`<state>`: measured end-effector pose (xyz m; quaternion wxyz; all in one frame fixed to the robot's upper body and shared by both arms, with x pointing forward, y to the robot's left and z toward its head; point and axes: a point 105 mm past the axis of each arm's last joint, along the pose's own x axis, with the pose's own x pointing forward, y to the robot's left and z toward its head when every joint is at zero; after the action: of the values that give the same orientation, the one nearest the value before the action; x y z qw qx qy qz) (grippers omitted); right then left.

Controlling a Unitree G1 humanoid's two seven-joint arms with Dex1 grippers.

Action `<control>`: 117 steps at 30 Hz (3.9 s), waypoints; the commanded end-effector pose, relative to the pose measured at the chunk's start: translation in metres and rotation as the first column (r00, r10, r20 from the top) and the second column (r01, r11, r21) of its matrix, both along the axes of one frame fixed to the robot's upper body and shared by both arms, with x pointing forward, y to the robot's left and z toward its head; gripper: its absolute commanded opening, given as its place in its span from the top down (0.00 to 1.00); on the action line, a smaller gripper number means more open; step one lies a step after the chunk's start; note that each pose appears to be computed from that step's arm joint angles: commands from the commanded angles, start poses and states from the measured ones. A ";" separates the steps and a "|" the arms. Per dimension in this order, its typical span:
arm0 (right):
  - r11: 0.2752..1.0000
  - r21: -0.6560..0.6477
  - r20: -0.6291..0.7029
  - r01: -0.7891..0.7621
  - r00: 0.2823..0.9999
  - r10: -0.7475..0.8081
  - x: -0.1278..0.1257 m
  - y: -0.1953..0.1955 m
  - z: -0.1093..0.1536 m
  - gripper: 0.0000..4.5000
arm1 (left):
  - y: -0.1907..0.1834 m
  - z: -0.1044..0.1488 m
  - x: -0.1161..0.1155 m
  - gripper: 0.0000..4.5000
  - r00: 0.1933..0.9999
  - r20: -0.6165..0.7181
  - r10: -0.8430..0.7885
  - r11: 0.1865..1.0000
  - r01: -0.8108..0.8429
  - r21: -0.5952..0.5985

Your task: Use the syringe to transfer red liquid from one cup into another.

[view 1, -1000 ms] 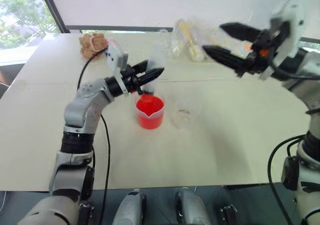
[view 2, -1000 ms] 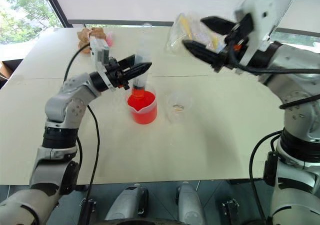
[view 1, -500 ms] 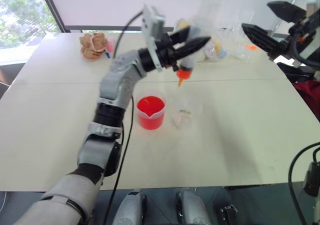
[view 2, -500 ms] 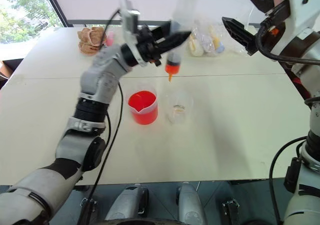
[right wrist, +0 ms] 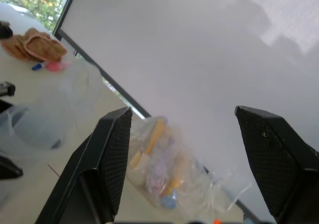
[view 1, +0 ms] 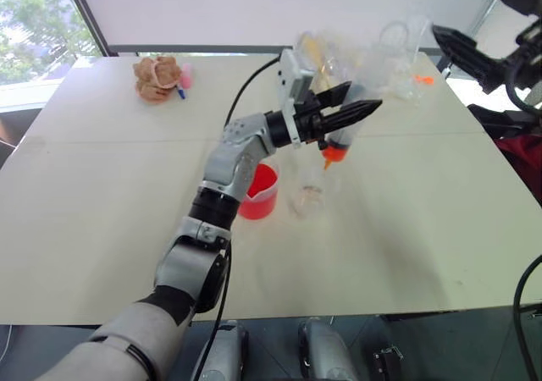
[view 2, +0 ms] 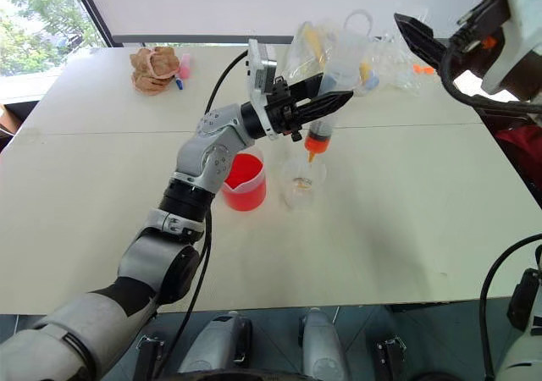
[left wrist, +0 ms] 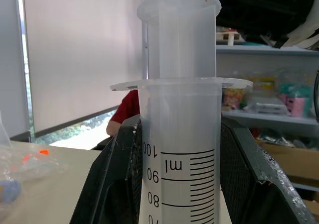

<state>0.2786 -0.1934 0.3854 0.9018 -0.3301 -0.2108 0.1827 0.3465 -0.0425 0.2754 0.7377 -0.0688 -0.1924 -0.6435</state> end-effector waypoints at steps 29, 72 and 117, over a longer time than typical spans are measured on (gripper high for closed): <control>0.993 -0.117 -0.030 0.022 0.999 -0.026 0.020 0.010 -0.023 0.24 | -0.011 -0.007 -0.016 0.67 0.998 0.055 0.014 1.000 -0.015 0.014; 0.944 0.097 -0.395 -0.315 0.858 0.327 0.000 0.091 -0.126 0.99 | -0.008 0.034 -0.019 0.67 0.997 0.061 0.053 0.992 -0.046 -0.117; 0.932 0.339 -0.622 -0.130 0.712 0.325 -0.004 -0.027 -0.179 0.04 | 0.228 -0.063 0.047 0.67 0.164 -0.498 0.852 0.519 -0.389 0.761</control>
<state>0.2837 -0.2300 0.1900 0.9353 -0.0902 0.0907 0.3300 0.3956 0.1808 0.1989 0.9092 -0.1160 0.3612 -0.1716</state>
